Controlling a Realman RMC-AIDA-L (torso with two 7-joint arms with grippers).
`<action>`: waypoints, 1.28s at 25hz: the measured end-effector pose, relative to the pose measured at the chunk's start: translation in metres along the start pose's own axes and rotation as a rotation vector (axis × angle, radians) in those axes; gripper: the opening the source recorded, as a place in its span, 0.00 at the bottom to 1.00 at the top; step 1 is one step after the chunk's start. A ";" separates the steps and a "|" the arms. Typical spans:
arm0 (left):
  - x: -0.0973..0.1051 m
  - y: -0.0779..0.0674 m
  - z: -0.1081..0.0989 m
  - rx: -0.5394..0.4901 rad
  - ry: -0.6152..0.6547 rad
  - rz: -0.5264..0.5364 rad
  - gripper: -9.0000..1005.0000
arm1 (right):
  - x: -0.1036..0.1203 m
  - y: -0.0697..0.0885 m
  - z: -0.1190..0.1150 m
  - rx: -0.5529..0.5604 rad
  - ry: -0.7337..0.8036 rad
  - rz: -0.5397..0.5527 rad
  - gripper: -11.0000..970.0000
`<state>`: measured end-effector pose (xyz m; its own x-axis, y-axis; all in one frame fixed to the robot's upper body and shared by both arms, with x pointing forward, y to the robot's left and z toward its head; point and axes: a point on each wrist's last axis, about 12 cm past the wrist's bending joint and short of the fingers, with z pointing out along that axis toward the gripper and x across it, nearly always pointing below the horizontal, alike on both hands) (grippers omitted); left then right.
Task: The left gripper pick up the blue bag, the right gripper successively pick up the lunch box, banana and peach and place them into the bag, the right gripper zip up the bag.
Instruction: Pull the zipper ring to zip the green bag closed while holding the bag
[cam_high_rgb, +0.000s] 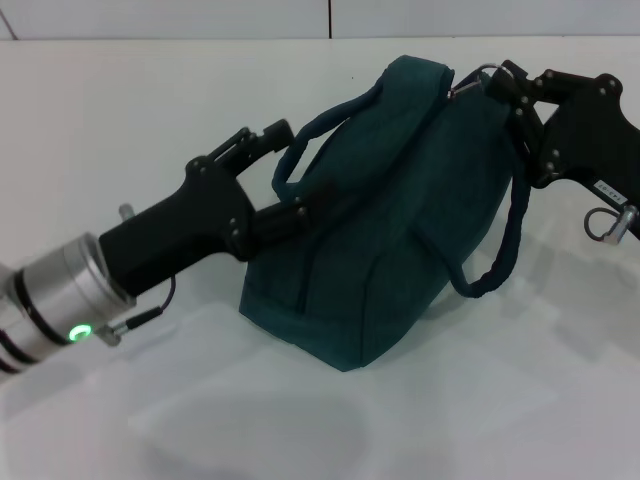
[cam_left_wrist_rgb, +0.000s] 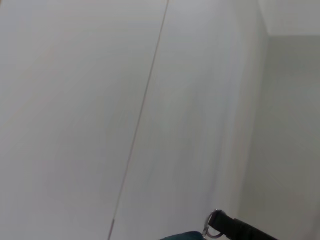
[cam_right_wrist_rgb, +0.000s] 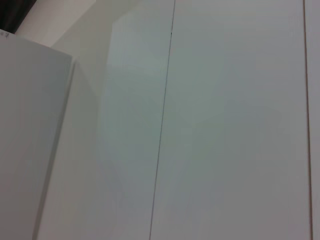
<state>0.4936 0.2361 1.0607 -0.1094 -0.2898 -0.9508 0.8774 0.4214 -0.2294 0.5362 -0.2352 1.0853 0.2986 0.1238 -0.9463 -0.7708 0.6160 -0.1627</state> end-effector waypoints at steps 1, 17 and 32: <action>-0.003 0.003 0.003 0.012 0.018 -0.006 0.72 | 0.000 0.000 0.000 0.000 0.001 0.000 0.03; -0.025 0.025 0.041 0.073 0.234 0.001 0.82 | -0.001 -0.002 0.006 -0.008 0.000 -0.003 0.03; -0.021 0.024 0.040 0.079 0.229 0.120 0.47 | 0.000 -0.003 0.008 -0.010 0.009 0.002 0.03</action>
<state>0.5360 0.2181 1.0836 -0.0979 -0.0360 -0.9945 0.9233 0.3698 -0.1043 0.5427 -0.2305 1.0879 0.2921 0.1184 -0.9490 -0.7770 0.6080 -0.1633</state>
